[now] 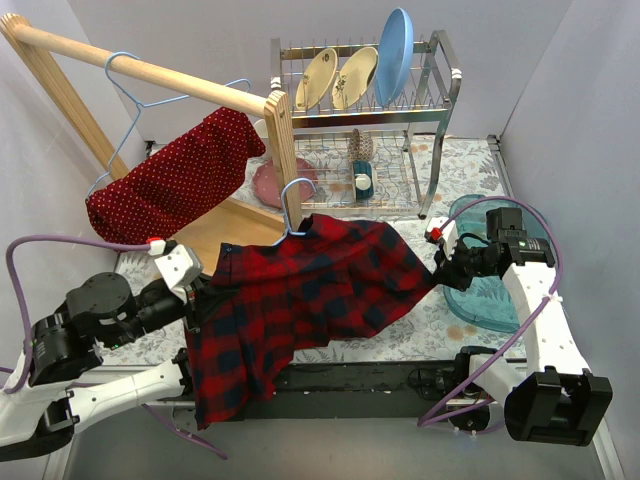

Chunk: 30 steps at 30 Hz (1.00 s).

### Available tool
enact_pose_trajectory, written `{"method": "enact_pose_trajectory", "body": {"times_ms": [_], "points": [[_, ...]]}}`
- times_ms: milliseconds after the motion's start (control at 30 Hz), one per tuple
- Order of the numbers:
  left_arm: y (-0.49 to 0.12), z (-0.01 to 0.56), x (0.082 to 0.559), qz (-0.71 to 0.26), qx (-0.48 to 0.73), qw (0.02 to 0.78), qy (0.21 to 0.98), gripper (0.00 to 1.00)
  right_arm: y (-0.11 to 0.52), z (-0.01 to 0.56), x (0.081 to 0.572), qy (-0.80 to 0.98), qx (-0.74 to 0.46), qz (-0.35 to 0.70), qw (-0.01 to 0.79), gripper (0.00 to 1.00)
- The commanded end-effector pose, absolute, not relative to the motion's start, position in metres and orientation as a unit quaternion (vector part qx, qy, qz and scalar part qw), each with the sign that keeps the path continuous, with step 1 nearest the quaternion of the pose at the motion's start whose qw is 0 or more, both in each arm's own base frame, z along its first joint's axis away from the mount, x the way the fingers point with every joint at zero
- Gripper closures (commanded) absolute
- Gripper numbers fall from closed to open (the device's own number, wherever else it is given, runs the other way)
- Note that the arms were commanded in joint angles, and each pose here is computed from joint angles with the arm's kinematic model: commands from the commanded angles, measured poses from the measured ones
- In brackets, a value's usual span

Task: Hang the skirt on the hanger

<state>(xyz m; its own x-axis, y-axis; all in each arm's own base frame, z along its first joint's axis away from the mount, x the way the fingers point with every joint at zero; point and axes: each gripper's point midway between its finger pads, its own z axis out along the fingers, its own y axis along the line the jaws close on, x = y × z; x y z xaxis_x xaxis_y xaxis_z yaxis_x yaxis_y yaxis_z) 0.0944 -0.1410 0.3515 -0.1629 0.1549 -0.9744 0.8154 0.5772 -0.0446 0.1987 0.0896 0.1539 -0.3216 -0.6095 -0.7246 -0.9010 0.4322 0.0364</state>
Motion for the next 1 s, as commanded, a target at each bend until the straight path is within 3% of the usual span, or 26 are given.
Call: {"method": "enact_pose_trajectory", "body": {"times_ms": [0,133,233,433,667,967], "points": [[-0.121,0.423,0.097,-0.333,0.281,0.635,0.637,1.0,0.082,0.151,0.189,0.775,-0.498,0.225,0.317,0.86],[-0.125,0.413,0.096,-0.325,0.304,0.624,0.643,1.0,0.086,0.18,0.192,0.75,-0.512,0.223,0.354,0.57],[-0.133,0.395,0.088,-0.316,0.364,0.603,0.635,1.0,0.094,0.202,0.19,0.732,-0.515,0.232,0.38,0.48],[-0.098,0.419,0.065,-0.31,0.395,0.659,0.56,1.0,0.096,0.23,0.205,0.718,-0.51,0.213,0.423,0.47],[-0.034,0.435,0.071,-0.221,0.362,0.685,0.592,1.0,0.095,0.259,0.226,0.709,-0.475,0.185,0.487,0.46],[0.051,0.435,0.065,-0.153,0.288,0.738,0.591,1.0,0.094,0.255,0.233,0.719,-0.453,0.189,0.492,0.46]]}}
